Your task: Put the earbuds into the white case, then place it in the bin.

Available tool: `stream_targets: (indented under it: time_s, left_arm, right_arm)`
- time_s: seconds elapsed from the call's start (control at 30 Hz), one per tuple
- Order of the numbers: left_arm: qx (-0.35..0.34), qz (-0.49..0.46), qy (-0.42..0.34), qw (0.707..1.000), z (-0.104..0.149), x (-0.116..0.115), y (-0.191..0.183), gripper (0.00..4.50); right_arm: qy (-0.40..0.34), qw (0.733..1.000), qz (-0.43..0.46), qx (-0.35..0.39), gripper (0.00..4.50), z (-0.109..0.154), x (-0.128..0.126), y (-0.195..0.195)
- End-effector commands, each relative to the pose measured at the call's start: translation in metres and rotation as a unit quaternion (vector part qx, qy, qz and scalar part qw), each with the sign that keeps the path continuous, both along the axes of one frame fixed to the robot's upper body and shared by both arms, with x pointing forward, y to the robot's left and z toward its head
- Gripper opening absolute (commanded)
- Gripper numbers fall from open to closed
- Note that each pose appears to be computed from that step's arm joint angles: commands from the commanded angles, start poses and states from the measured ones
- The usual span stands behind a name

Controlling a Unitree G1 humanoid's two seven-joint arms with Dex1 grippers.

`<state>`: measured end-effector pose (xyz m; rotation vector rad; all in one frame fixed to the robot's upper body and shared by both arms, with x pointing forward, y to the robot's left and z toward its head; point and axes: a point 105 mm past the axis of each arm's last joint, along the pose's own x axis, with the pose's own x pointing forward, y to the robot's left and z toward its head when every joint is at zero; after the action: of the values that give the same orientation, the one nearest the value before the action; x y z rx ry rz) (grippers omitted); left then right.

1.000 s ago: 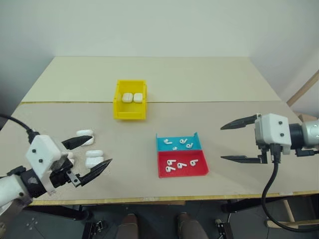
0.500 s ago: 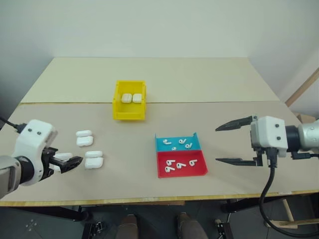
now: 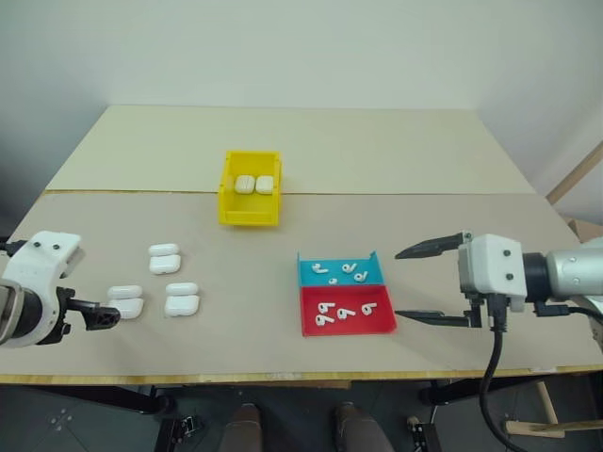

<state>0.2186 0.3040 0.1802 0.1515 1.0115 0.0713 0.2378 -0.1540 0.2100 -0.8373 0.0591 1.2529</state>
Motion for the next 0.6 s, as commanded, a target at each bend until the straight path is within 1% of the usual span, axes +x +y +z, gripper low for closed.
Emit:
stream_targets:
  time_s: [0.03, 0.1, 0.13, 0.3, 0.33, 0.43, 0.47, 0.6]
  left_arm:
    - [-0.005, 0.02, -0.008, 1.0, 0.002, 0.008, 0.005, 4.5]
    - [-0.006, 0.034, -0.014, 0.999, 0.0, 0.014, 0.008, 4.5]
    - [-0.025, 0.037, -0.014, 0.999, -0.002, 0.016, 0.008, 4.5]
    - [-0.018, 0.031, -0.001, 0.999, -0.008, 0.022, 0.004, 4.5]
    - [-0.029, 0.033, 0.003, 0.999, -0.01, 0.025, 0.003, 4.5]
    - [-0.041, 0.04, 0.005, 0.998, -0.016, 0.033, 0.001, 4.5]
    - [-0.032, 0.038, 0.008, 0.999, -0.018, 0.036, 0.0, 4.5]
    - [-0.034, 0.059, 0.01, 0.998, -0.025, 0.052, 0.0, 4.5]
  right_arm:
    - [-0.016, 1.0, 0.002, 0.01, 4.49, 0.01, -0.005, 0.004]
    - [-0.016, 1.0, -0.001, 0.009, 4.49, 0.011, -0.006, 0.003]
    - [-0.016, 1.0, -0.001, 0.01, 4.49, 0.012, -0.007, 0.004]
    - [-0.016, 1.0, -0.012, 0.01, 4.49, 0.014, -0.01, 0.002]
    - [-0.016, 1.0, -0.015, 0.009, 4.49, 0.014, -0.011, 0.001]
    - [-0.016, 1.0, -0.023, 0.008, 4.49, 0.014, -0.012, 0.0]
    - [-0.017, 1.0, -0.024, 0.008, 4.49, 0.014, -0.012, 0.0]
    - [-0.018, 0.999, -0.031, 0.011, 4.49, 0.015, -0.013, -0.001]
